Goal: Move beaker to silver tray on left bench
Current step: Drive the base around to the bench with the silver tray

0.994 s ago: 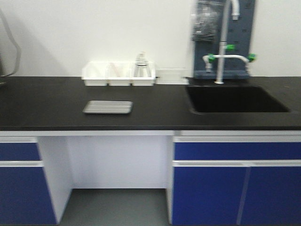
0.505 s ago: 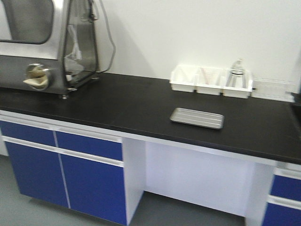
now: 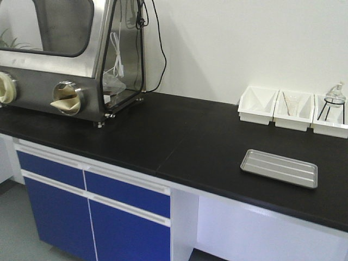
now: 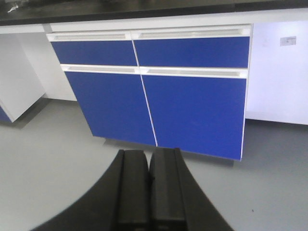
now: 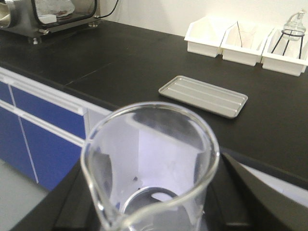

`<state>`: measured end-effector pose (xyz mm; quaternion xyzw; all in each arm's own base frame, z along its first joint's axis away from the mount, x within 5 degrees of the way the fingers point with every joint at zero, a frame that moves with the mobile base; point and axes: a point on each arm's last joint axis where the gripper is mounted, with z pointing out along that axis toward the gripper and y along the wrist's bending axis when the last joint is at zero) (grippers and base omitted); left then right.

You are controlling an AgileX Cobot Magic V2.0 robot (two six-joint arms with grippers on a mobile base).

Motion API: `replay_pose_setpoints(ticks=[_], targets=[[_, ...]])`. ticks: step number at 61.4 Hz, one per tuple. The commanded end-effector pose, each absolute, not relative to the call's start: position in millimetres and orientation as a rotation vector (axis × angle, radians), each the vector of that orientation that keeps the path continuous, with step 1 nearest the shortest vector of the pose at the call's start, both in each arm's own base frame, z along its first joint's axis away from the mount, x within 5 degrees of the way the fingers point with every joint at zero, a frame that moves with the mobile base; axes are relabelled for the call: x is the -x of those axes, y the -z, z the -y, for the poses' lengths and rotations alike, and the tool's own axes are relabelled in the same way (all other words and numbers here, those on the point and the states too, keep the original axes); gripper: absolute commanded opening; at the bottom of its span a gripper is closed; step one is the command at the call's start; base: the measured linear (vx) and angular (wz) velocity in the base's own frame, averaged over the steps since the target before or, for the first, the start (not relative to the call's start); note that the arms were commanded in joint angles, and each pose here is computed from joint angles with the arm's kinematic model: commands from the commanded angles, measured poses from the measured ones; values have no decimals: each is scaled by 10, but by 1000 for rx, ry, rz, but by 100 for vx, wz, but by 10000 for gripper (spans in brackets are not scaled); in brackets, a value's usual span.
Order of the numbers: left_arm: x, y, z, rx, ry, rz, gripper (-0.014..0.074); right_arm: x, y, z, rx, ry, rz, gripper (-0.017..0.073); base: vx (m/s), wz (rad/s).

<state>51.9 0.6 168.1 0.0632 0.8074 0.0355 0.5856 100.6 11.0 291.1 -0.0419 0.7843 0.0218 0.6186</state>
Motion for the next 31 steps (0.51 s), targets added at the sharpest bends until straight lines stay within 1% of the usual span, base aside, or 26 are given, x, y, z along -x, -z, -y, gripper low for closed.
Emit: replay_pose_setpoints(ticks=[1, 17, 31], targets=[[-539, -1690, 5, -149, -72, -1813, 1, -1017, -3061, -136, 128, -64, -1713, -11, 42, -6], [-539, -1690, 5, -149, -72, -1813, 1, -1017, -3061, -136, 128, -64, -1713, -11, 40, -17], [-539, -1690, 5, -149, -72, -1813, 1, -1017, -3061, -136, 128, -64, -1713, -11, 37, -30]])
